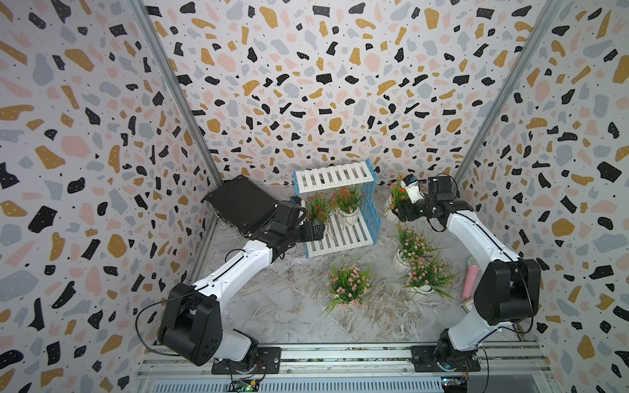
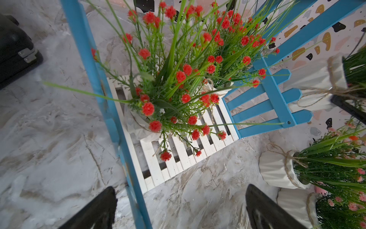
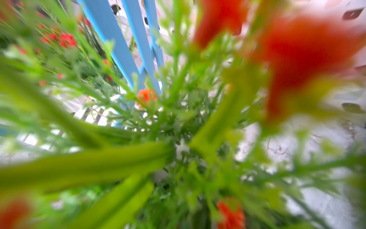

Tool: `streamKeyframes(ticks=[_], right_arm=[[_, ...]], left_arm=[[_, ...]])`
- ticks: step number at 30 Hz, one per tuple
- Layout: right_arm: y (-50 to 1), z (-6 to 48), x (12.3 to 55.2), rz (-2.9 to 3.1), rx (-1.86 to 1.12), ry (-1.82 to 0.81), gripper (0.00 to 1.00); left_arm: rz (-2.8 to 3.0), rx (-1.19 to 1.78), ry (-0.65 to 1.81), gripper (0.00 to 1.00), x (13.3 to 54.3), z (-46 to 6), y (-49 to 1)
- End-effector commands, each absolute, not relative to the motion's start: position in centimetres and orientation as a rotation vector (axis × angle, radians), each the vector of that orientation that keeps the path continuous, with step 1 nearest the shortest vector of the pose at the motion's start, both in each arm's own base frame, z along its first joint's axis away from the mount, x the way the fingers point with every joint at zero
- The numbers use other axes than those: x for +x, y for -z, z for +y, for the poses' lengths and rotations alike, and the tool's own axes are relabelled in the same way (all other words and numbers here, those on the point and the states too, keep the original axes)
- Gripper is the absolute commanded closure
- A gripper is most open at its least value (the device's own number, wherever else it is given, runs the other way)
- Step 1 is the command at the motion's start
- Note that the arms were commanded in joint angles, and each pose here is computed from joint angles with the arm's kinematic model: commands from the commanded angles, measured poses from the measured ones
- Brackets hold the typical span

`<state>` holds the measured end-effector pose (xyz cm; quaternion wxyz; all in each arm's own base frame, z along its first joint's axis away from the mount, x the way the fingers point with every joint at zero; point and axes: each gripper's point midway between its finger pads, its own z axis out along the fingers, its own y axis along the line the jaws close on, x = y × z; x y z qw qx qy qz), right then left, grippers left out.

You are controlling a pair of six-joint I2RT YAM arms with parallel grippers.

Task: Place the baby's breath potted plants on the rack by color
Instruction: Pick up the baby's breath potted plant from the center of the board, then place the baby's breath potted plant on the rack.

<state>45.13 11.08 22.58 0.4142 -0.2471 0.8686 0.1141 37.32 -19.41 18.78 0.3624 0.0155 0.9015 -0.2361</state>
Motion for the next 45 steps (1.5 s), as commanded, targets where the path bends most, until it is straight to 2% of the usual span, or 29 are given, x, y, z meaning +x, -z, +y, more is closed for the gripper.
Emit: streamKeyframes(ticks=[1,12,17,26,36,45], right_arm=[[-29.0,12.5,44.4,2.042,-0.647,-0.295,0.21],[-33.5,16.1,41.1,1.978,-0.759,-0.258,0.21],[-33.8,18.8,39.5,1.956,-0.837,-0.272,0.21],[-29.9,24.4,38.2,1.995,-0.968,-0.335,0.21],[-24.9,27.4,40.3,2.069,-0.982,-0.42,0.21],[-19.7,29.1,42.2,2.154,-0.999,-0.45,0.21]], left_arm=[[2.295,0.04,0.608,0.0,37.6,-19.3,-19.2],[2.293,0.036,0.594,0.0,37.6,-19.1,-19.4],[2.29,0.034,0.588,0.0,37.6,-19.0,-19.5],[2.237,0.031,0.59,0.0,37.1,-18.4,-22.1],[2.193,0.075,0.589,0.0,35.3,-17.9,-25.8],[2.224,0.073,0.538,0.0,33.0,-16.5,-26.9]])
